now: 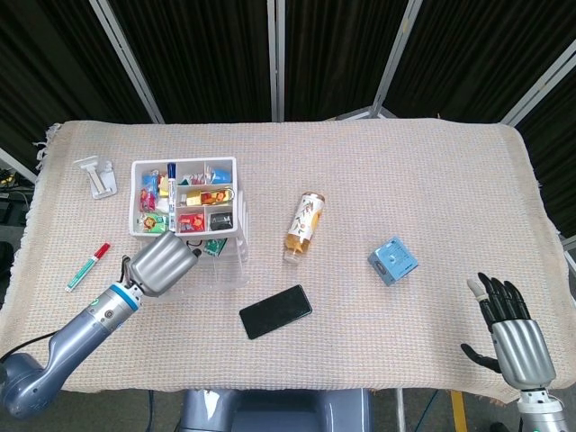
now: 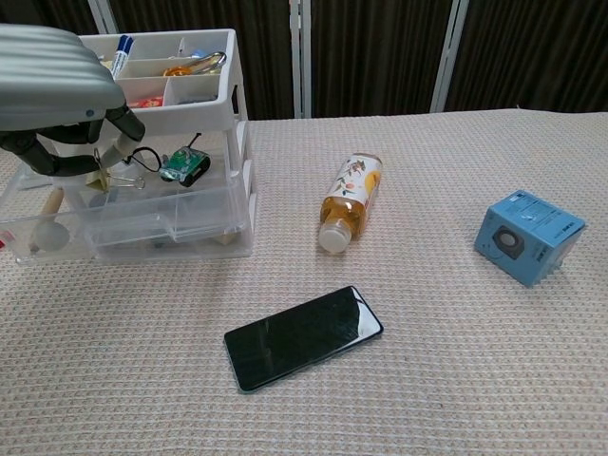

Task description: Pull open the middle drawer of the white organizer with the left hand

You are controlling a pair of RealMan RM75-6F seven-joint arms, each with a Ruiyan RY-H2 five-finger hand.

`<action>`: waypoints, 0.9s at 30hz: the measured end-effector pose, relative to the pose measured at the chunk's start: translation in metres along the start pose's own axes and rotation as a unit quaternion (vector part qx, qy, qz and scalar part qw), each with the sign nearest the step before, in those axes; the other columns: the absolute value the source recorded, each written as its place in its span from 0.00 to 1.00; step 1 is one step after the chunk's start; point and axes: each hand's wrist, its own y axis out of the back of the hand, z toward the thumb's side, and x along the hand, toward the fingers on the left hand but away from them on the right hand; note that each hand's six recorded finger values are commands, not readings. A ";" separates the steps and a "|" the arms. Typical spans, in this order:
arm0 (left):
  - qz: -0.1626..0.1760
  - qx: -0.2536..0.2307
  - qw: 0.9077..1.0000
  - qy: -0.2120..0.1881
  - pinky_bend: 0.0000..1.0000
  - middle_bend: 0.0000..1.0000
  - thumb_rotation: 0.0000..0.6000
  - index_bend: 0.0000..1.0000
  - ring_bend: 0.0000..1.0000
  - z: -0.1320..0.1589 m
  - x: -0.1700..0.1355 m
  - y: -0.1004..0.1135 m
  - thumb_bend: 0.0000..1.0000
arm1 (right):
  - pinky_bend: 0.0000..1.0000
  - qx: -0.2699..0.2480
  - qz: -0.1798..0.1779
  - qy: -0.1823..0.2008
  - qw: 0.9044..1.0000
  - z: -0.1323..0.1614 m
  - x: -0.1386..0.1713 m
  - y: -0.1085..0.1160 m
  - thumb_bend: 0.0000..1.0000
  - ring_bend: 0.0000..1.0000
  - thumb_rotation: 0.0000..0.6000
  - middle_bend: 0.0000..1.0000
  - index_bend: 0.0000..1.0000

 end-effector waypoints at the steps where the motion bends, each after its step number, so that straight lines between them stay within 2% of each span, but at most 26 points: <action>1: 0.006 -0.004 1.000 0.002 0.79 0.98 1.00 0.64 0.93 -0.001 -0.001 0.004 0.54 | 0.00 0.000 -0.001 -0.001 1.000 0.000 0.000 0.000 0.00 0.00 1.00 0.00 0.00; 10: 0.052 -0.035 0.998 0.010 0.79 0.98 1.00 0.64 0.93 -0.009 -0.019 0.035 0.54 | 0.00 -0.002 -0.005 0.000 1.000 -0.001 0.000 0.003 0.00 0.00 1.00 0.00 0.00; 16: 0.074 -0.049 0.996 0.024 0.79 0.98 1.00 0.63 0.93 -0.020 -0.042 0.044 0.54 | 0.00 -0.007 -0.011 -0.001 1.000 -0.002 0.001 0.007 0.00 0.00 1.00 0.00 0.00; 21: 0.080 -0.072 0.994 0.036 0.79 0.98 1.00 0.63 0.93 -0.029 -0.066 0.038 0.54 | 0.00 -0.006 -0.012 -0.001 1.000 -0.002 0.001 0.008 0.00 0.00 1.00 0.00 0.00; 27: 0.069 -0.083 0.993 0.053 0.79 0.98 1.00 0.63 0.93 -0.042 -0.096 0.007 0.54 | 0.00 -0.004 -0.011 0.001 1.000 0.000 0.001 0.007 0.00 0.00 1.00 0.00 0.00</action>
